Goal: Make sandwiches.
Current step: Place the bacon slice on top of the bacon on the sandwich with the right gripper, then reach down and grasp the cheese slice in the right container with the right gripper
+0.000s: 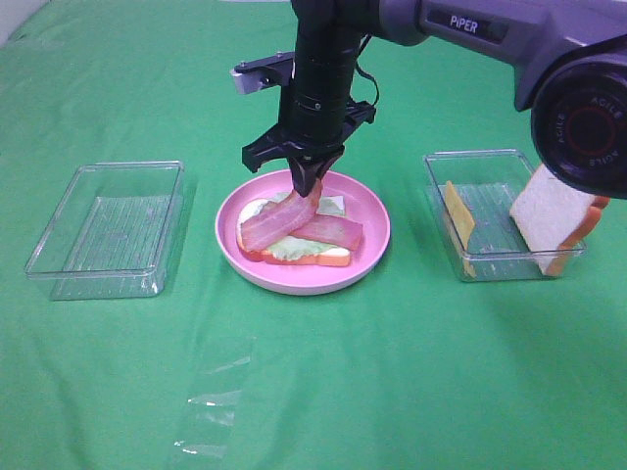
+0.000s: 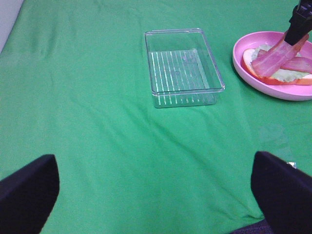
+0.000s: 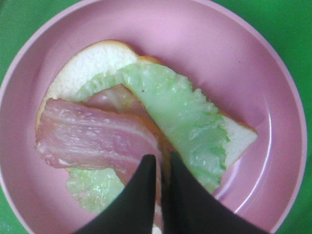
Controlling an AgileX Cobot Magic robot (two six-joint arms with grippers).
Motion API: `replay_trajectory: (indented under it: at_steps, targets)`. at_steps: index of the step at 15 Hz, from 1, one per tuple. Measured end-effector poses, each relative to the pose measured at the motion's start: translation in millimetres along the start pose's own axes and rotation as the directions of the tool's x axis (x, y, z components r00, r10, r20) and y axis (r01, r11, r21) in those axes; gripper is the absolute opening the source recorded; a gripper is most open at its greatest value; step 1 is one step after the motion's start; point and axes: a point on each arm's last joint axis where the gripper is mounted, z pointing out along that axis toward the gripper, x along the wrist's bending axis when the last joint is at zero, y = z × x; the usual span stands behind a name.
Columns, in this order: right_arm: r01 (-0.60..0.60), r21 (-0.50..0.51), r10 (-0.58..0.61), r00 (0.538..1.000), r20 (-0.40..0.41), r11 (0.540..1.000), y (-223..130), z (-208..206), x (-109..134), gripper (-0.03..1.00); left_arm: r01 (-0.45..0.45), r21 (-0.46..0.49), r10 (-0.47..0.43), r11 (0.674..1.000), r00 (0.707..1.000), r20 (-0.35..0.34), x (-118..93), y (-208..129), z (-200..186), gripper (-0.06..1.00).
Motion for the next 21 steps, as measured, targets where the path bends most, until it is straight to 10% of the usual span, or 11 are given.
replay_trajectory:
  at_steps: [4, 5, 6, 14, 21]
  targets:
    - [-0.006, 0.001, 0.006, 1.0, 0.008, 1.0, 0, 0, -1, 0.56, 0.0, 0.0, 0.0, 1.0, 1.0, 0.0, 0, 0, 0, 0.99]
    - [-0.013, 0.001, 0.013, 1.0, 0.008, 1.0, 0, 0, -1, 0.89, 0.0, 0.0, 0.0, 1.0, 1.0, 0.0, 0, 0, 0, 0.99]
    - [-0.012, 0.0, 0.012, 1.0, 0.014, 1.0, 0, 0, -1, 0.94, 0.0, 0.0, 0.0, 1.0, 1.0, 0.0, 0, 0, 0, 0.99]
    - [-0.02, -0.132, 0.031, 0.996, 0.086, 0.991, -6, -72, -17, 0.98, 0.0, 0.0, 0.0, 1.0, 1.0, 0.0, 0, 0, 0, 0.99]
    - [-0.231, -0.095, 0.24, 0.966, 0.098, 0.968, -62, -106, -91, 0.98, 0.0, 0.0, 0.0, 1.0, 1.0, 0.0, 0, 0, 0, 0.99]
